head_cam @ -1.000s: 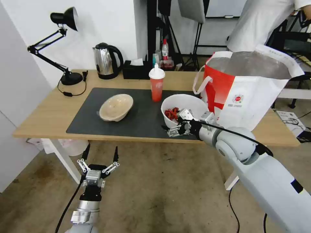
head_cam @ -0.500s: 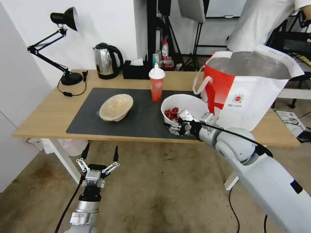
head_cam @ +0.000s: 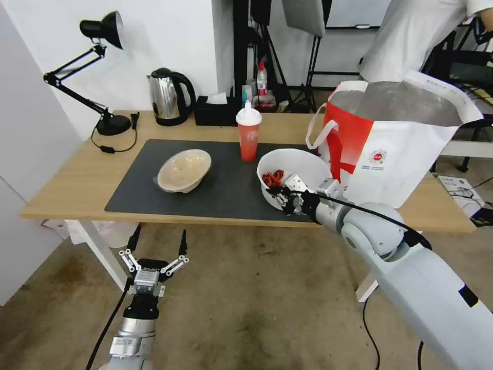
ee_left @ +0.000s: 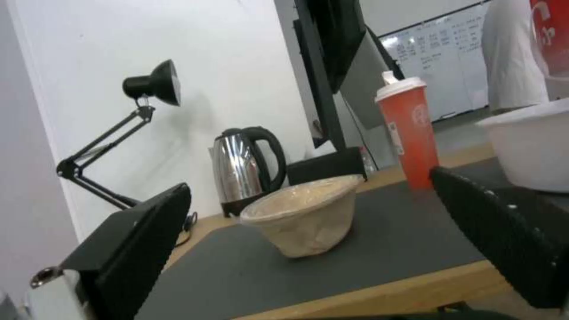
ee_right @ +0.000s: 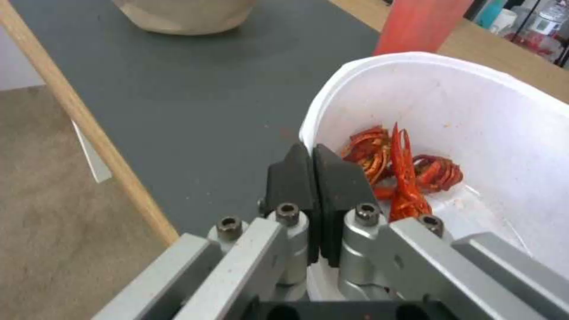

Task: Pick up the trash from the table and place it into the takeout bag.

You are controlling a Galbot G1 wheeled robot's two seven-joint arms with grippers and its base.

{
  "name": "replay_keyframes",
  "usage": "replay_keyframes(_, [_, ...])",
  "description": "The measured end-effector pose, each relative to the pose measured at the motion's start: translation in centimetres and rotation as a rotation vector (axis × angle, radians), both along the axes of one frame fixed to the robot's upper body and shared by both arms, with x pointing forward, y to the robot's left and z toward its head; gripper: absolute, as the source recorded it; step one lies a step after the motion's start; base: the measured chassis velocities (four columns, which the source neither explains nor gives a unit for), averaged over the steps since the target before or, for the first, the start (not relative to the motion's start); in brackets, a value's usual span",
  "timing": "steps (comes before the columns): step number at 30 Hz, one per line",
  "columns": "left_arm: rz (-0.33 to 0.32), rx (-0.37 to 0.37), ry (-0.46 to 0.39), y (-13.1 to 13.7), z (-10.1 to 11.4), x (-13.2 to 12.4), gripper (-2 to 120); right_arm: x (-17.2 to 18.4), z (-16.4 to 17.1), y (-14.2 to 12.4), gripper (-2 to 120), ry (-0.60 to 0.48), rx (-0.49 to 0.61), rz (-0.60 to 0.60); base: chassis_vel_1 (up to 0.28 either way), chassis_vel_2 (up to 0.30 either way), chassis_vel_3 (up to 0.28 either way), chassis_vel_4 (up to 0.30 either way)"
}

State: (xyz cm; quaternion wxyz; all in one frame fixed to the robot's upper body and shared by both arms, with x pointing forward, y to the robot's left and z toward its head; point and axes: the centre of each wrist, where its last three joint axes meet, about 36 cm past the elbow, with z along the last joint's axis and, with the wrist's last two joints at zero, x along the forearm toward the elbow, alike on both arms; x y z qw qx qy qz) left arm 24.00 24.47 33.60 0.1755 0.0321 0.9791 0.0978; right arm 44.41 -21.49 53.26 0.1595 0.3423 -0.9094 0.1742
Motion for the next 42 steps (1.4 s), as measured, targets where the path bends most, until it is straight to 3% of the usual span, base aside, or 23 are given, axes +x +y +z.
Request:
replay_keyframes(25, [0.001, -0.002, -0.010, 0.0, 0.0, 0.1, 100, -0.9, 0.1, -0.3, 0, -0.025, -0.041, 0.014, 0.000, 0.000, 0.000, 0.000])
replay_keyframes(42, [-0.004, -0.009, -0.015, -0.2, -0.2, 0.2, 100, -2.7, 2.9, -1.1, 0, -0.282, -0.254, 0.071, 0.000, 0.000, 0.000, 0.000])
